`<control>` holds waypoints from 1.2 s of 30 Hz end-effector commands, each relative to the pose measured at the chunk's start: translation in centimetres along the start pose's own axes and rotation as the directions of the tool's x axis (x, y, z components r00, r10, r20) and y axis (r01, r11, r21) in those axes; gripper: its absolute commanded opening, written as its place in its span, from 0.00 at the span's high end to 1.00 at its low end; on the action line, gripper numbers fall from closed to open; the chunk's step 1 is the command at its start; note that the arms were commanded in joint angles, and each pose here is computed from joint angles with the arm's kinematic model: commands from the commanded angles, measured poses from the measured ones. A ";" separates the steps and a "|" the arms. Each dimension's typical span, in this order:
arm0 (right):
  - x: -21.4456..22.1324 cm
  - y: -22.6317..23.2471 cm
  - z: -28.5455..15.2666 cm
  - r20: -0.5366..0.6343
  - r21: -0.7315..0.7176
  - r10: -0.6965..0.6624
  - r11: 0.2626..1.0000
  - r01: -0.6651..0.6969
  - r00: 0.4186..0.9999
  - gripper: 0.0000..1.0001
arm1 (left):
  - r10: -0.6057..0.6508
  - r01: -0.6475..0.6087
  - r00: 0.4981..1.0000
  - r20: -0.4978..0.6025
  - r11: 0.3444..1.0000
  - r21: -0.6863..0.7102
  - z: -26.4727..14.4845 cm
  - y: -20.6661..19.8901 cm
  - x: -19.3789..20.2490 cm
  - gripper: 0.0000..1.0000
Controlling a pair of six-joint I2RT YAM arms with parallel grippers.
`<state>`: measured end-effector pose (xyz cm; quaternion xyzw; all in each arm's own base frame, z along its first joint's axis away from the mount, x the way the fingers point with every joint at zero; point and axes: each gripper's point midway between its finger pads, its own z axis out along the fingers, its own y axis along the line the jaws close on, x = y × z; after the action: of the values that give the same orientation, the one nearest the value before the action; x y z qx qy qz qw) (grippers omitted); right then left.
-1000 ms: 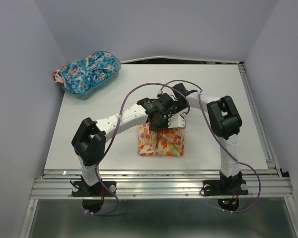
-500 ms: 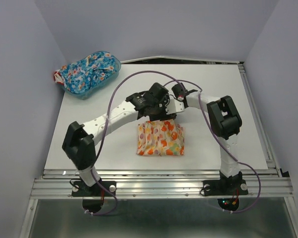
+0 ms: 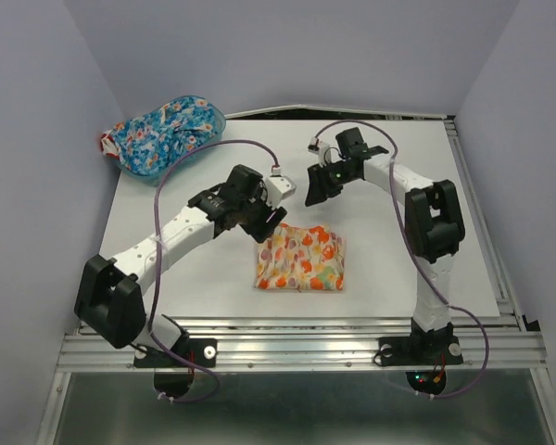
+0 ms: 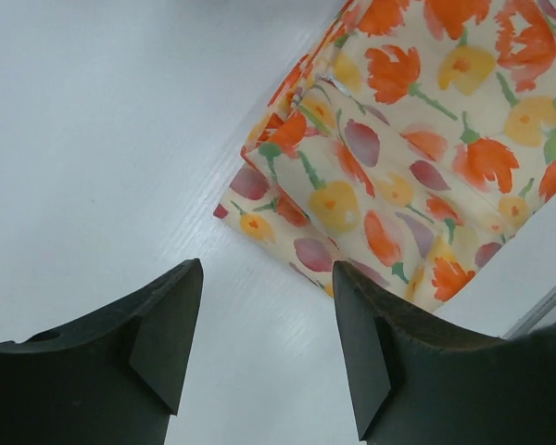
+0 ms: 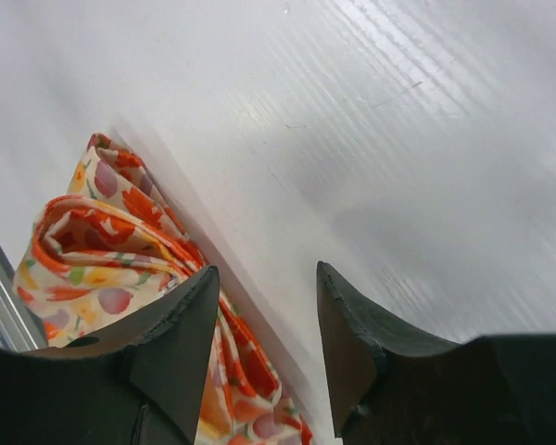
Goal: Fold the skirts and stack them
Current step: Fold the skirt
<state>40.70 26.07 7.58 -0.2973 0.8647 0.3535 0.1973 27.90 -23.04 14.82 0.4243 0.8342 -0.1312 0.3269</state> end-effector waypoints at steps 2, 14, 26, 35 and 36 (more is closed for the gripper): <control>-4.2 3.8 -6.9 0.120 0.050 -0.096 0.995 0.091 0.988 0.48 | -0.262 0.257 0.965 0.022 0.956 0.145 1.1 -0.3 0.1 0.30; 4.8 14.3 -8.1 0.017 -0.348 0.180 0.923 -0.163 0.984 0.48 | -0.423 0.397 0.906 -0.005 0.846 0.355 3.9 -3.1 0.4 0.31; 12.4 7.9 -2.6 -0.134 -0.123 0.242 0.958 -0.258 0.961 0.49 | -0.456 0.470 0.883 -0.113 0.861 0.195 8.9 0.8 3.4 0.93; 11.8 0.7 -2.2 -0.110 0.220 0.157 0.967 -0.130 0.981 0.49 | -0.424 0.426 0.904 -0.056 0.883 0.196 8.4 2.1 1.6 0.52; 11.2 0.2 -2.5 -0.099 0.251 0.139 0.962 -0.110 0.985 0.49 | -0.403 0.396 0.915 -0.004 0.897 0.197 7.1 2.5 0.0 0.47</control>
<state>27.41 21.98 3.35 -0.2120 0.9159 0.3305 0.0835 30.68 -24.25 4.86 0.2411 0.9088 -0.2770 0.1979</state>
